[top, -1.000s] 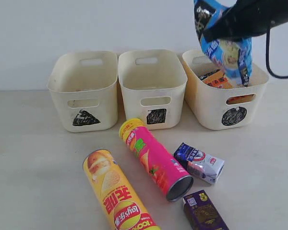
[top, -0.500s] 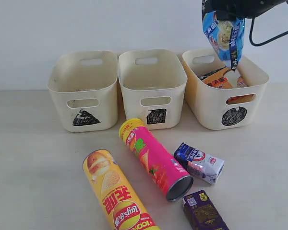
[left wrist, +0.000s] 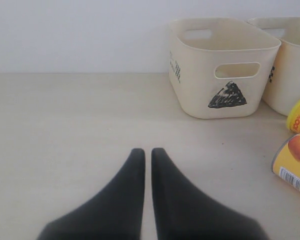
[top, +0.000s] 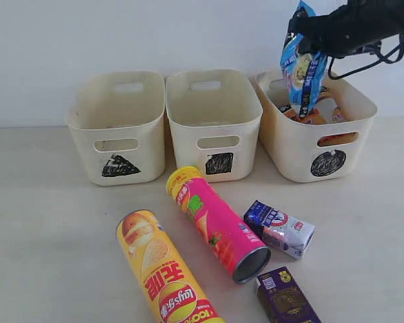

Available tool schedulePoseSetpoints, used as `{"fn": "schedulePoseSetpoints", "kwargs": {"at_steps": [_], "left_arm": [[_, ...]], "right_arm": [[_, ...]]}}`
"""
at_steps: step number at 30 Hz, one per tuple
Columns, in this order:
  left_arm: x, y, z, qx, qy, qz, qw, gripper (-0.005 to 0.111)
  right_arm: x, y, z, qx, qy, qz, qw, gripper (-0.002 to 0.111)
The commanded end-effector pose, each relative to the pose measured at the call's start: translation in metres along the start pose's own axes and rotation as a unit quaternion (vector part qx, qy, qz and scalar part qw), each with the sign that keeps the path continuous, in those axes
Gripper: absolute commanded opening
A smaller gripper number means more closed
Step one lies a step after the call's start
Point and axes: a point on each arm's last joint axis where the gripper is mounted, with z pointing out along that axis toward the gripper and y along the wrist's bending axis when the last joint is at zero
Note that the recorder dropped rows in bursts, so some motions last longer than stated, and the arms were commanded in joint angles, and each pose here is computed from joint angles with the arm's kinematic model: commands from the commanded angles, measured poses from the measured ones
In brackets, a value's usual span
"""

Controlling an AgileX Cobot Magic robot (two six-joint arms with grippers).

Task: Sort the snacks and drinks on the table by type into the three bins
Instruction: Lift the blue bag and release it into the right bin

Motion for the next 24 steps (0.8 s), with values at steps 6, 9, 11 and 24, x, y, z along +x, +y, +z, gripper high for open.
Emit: {"fn": "schedulePoseSetpoints", "kwargs": {"at_steps": [6,9,11,24], "left_arm": [[0.001,0.000,0.000,0.000,-0.002,-0.004,1.000,0.004],[0.001,0.000,0.000,0.000,-0.002,-0.004,1.000,0.004],[0.001,0.000,0.000,0.000,-0.002,-0.004,1.000,0.004],[0.001,0.000,0.000,0.000,-0.002,-0.004,1.000,0.004]], "right_arm": [[0.019,-0.011,0.027,-0.009,0.022,0.040,0.999,0.017],[0.021,-0.013,0.029,-0.004,0.027,0.030,0.999,0.044],[0.021,-0.014,0.028,0.004,0.030,0.011,0.999,0.062],[-0.007,-0.013,-0.014,0.090,0.031,-0.132,0.987,0.058]]}}
